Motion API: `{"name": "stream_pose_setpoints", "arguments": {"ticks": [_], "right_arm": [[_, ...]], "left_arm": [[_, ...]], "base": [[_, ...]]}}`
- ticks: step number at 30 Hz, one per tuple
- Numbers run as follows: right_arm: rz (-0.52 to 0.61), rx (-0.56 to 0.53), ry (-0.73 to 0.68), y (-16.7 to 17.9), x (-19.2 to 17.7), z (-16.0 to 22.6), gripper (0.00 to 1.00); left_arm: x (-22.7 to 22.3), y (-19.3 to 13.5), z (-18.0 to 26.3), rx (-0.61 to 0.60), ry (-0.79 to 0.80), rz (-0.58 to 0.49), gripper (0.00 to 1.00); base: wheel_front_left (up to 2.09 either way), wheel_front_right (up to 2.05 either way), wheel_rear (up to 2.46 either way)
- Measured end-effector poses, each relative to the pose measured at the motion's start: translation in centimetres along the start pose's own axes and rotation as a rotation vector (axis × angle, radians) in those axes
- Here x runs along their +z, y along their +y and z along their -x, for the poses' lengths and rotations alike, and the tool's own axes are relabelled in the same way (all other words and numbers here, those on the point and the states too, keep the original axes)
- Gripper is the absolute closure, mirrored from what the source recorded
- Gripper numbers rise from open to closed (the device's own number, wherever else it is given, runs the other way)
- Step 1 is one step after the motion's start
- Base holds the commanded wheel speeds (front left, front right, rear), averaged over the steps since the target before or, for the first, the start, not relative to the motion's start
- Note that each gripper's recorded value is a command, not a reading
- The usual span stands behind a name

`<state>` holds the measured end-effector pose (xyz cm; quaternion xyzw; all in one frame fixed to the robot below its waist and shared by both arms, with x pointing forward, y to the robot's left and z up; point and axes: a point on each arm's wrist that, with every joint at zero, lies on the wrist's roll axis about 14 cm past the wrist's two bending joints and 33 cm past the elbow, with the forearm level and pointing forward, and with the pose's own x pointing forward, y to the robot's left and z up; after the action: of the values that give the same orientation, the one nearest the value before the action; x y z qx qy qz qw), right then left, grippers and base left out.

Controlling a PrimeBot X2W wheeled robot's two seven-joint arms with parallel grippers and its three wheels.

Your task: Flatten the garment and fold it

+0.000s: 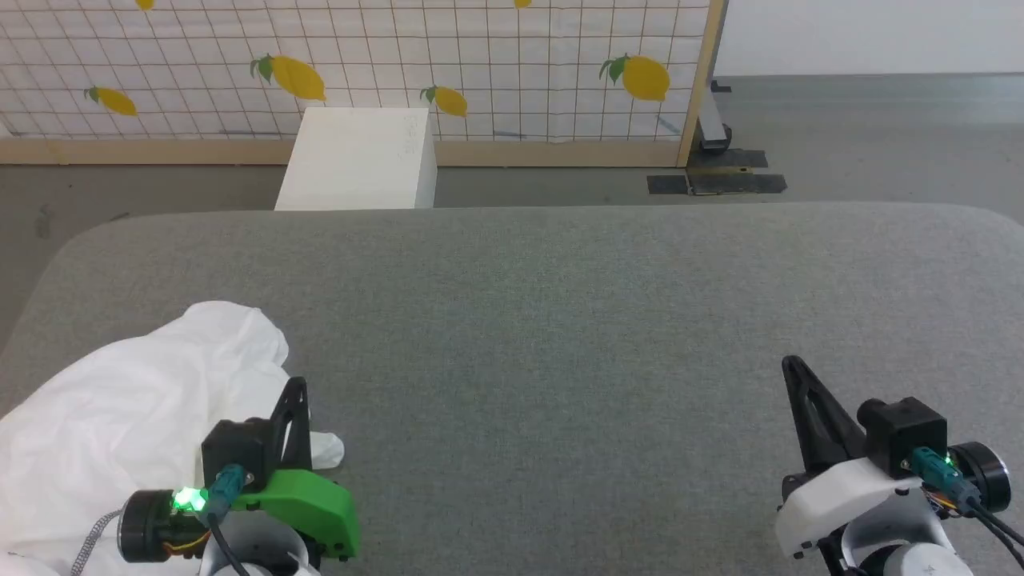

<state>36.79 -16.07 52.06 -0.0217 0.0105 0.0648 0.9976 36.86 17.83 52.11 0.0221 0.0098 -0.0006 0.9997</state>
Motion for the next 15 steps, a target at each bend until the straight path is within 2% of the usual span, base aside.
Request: {"name": "stream_pose_setpoints", "arguments": {"ticks": [5, 6, 15], "right_arm": [[0.0, 0.0, 0.0, 0.01, 0.0, 0.0, 1.0], [0.0, 0.0, 0.0, 0.0, -0.01, 0.01, 0.0], [-0.008, -0.001, 0.001, -0.05, -0.17, 0.07, 0.0]], "left_arm": [[0.0, 0.01, 0.0, 0.0, 0.0, 0.0, 1.0], [-0.02, -0.01, 0.01, 0.0, 0.001, 0.0, 0.0], [-0.24, -0.35, 0.05, -0.01, 0.005, 0.008, 0.0]], "base": [[0.0, 0.0, 0.0], [0.0, 0.0, 0.0], [0.0, 0.0, 0.0]]}}
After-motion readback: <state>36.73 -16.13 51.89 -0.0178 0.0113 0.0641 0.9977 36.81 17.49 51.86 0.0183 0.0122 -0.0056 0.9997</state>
